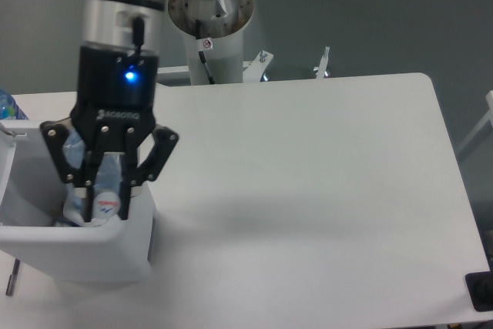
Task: Place the trash in the trash can
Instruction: 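Carry the bottle over the white bin and lower it in, then open the gripper to drop the bottle and raise it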
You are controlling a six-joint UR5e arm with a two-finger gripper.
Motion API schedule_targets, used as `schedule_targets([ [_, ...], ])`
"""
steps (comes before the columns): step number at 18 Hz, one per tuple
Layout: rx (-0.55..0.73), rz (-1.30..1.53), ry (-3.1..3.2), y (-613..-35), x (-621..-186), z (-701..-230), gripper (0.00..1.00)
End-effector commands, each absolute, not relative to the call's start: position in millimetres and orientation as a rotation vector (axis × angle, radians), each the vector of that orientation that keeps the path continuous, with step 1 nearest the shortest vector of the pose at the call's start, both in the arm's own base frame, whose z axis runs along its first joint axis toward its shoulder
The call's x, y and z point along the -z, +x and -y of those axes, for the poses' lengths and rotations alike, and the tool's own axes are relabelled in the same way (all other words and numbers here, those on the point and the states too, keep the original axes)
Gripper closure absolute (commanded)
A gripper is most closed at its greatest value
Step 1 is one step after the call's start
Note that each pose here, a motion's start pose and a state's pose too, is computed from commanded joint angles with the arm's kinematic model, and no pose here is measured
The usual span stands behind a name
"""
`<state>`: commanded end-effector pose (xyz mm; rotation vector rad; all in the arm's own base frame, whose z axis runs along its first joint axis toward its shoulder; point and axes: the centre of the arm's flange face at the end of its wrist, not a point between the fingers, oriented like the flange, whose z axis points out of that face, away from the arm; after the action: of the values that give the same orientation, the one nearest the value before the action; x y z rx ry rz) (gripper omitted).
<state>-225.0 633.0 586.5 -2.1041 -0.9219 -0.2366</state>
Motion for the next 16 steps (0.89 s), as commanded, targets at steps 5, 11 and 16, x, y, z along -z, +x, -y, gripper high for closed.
schedule_targets([
  [5, 0.222, 0.863, -2.157, -220.9, -567.3, -644.9, 0.09],
  [11, 0.153, 0.683, -2.221, -214.9, -562.7, -650.8, 0.0],
  [16, 0.062, 0.575, -2.245, -222.3, -567.5, -647.0, 0.0],
])
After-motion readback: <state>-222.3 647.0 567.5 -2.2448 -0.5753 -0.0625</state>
